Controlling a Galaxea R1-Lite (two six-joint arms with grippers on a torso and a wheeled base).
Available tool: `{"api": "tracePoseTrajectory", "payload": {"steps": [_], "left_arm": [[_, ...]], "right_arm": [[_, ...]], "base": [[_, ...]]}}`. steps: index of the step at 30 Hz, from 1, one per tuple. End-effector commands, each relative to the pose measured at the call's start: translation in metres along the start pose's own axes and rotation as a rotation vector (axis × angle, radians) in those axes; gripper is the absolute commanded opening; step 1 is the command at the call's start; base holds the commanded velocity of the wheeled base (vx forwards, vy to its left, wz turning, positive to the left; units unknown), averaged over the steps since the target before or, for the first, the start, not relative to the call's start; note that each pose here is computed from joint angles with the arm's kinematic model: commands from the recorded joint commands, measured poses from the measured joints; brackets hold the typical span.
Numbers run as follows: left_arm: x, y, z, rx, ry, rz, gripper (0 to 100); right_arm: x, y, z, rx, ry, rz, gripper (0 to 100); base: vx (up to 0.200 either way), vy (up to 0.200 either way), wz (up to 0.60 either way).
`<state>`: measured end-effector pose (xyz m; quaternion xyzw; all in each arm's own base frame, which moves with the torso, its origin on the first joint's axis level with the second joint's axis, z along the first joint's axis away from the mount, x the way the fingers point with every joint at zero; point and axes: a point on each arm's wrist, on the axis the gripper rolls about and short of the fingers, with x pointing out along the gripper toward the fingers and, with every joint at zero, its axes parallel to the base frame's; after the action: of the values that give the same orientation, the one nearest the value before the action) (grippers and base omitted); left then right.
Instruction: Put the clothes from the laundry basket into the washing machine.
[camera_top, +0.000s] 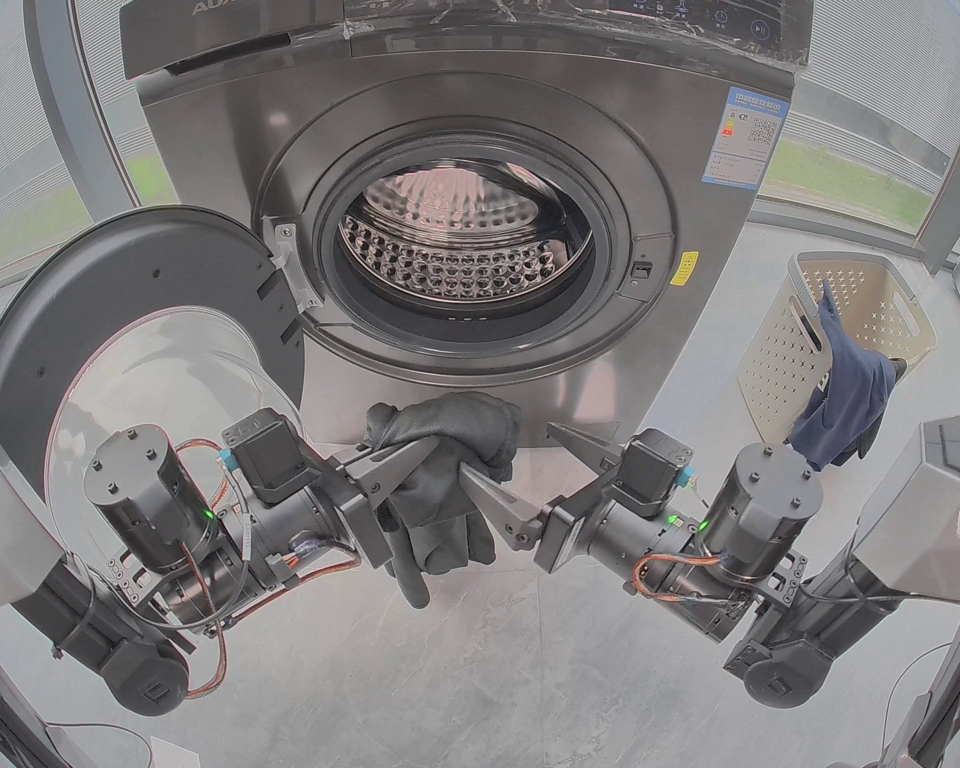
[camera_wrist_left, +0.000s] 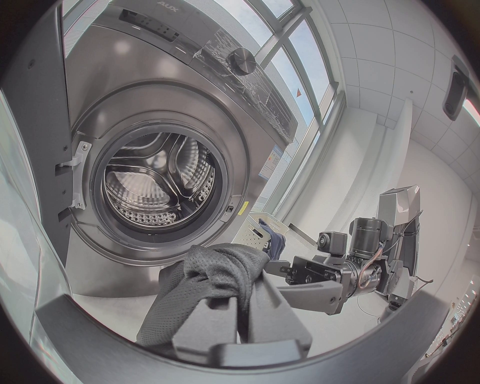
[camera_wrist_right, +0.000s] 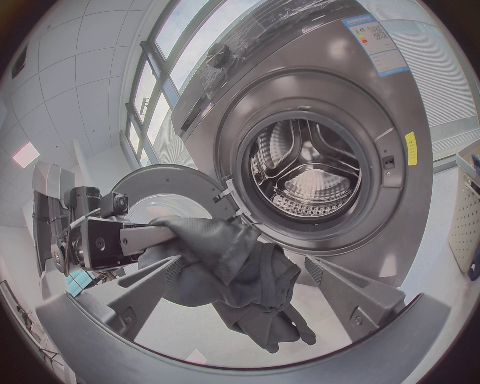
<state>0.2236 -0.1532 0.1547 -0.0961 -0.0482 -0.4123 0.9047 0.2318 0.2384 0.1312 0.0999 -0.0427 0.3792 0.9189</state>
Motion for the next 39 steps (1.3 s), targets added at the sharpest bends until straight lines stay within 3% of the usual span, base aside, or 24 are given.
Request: {"api": "tracePoseTrajectory", "payload": {"steps": [1,8,12,16,30,39], "left_arm": [[0.000,0.000,0.001,0.004,-0.003,-0.001,0],[-0.001,-0.006,-0.002,0.001,0.010,-0.019,0],[-0.001,-0.006,-0.001,0.001,0.007,-0.021,0],[-0.003,-0.008,0.007,0.002,-0.023,-0.028,0],[0.000,-0.008,0.018,0.012,-0.068,-0.036,0],[0.002,-0.007,0.021,0.018,-0.083,-0.028,0]], "right_arm": [[0.009,0.003,-0.013,0.001,0.025,0.009,100],[0.032,-0.005,-0.014,-0.010,-0.026,-0.009,100],[0.041,-0.022,-0.010,-0.013,-0.062,-0.069,100],[0.038,-0.035,-0.016,-0.014,-0.042,-0.118,100],[0.019,-0.035,-0.043,0.012,0.083,-0.124,100],[0.022,-0.015,-0.071,0.053,0.153,-0.066,100]], "base": [[0.000,0.000,0.00],[0.000,0.000,0.00],[0.000,0.000,0.00],[0.000,0.000,0.00],[0.000,0.000,0.00],[0.000,0.000,0.00]]}}
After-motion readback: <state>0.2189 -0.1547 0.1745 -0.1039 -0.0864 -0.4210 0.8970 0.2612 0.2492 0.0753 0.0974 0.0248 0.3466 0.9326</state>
